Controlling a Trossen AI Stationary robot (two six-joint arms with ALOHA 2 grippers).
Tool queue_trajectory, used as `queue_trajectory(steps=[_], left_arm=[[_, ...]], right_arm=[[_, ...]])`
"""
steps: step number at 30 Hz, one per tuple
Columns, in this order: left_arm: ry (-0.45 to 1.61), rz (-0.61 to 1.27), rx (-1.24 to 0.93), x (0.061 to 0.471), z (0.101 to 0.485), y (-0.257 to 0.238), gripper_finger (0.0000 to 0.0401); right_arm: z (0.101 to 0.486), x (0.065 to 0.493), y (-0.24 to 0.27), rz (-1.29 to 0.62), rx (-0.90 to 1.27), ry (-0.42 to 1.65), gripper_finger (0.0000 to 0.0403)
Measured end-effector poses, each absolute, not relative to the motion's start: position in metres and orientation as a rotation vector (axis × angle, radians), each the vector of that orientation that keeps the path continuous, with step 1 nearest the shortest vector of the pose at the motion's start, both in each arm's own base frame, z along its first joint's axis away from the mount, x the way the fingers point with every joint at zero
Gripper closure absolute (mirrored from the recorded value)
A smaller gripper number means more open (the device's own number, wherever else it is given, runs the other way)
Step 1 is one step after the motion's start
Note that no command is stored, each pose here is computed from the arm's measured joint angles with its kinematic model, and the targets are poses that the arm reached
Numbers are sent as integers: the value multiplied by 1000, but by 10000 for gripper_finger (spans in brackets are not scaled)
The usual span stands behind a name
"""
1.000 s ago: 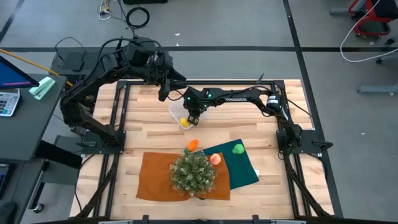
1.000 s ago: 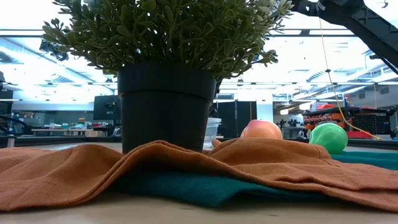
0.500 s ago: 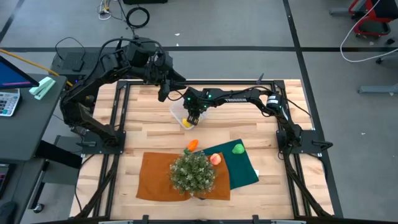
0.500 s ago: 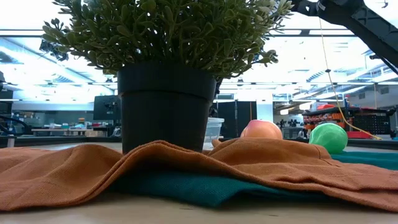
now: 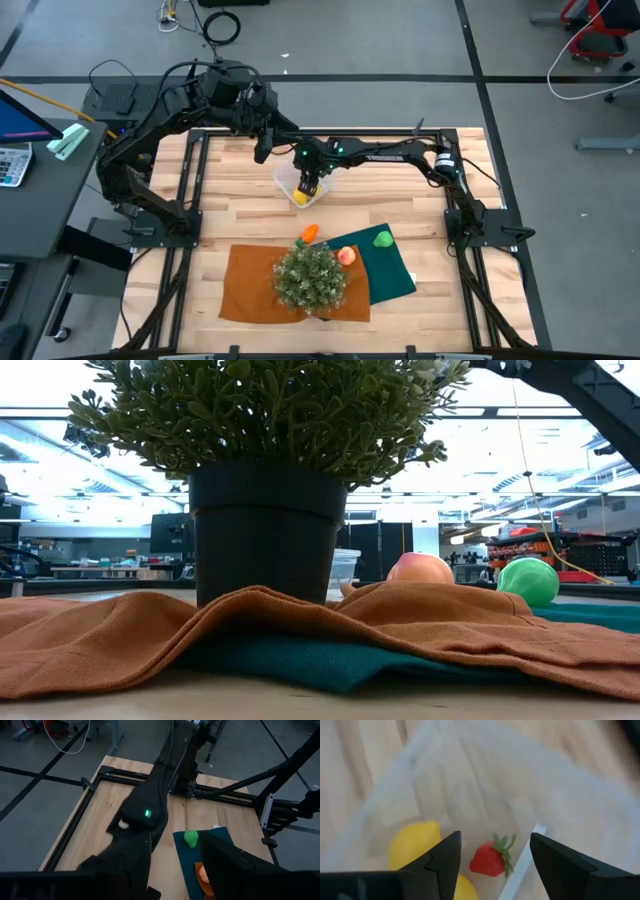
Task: Pick and placing Produce into tupperware
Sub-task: Put the pear into the transparent container
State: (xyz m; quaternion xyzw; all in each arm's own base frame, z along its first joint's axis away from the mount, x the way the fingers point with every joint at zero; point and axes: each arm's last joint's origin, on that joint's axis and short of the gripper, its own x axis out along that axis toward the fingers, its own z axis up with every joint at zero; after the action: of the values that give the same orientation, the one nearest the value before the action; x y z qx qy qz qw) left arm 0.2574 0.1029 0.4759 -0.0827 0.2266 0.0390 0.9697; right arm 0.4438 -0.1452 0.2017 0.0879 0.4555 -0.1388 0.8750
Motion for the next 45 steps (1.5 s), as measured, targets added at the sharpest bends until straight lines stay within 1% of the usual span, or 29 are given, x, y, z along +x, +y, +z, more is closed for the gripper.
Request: queue_trajectory(steps=[4,11,15,19,27,35,40,45], left_arm=[[457,79,-167,257,476,103,224],[454,79,-164,257,476,103,228],[447,77,-151,258,477,103,226],[441,75,-142,258,478,103,224],[438,74,-134,258,478,103,227],[436,75,-137,258,478,103,227],[436,74,-139,258,478,103,227],[437,66,-138,259,478,101,223]], right_arm=[[233,432,-142,-281,187,917,203],[292,390,-127,-269,184,945,213],[308,361,-117,-256,176,989,217],[315,330,-108,-257,183,1002,220],[308,264,-80,-215,322,1012,225],[287,204,-46,-192,453,1043,225],[265,179,-23,-130,491,1090,225],[245,171,-1,-7,428,1167,222]])
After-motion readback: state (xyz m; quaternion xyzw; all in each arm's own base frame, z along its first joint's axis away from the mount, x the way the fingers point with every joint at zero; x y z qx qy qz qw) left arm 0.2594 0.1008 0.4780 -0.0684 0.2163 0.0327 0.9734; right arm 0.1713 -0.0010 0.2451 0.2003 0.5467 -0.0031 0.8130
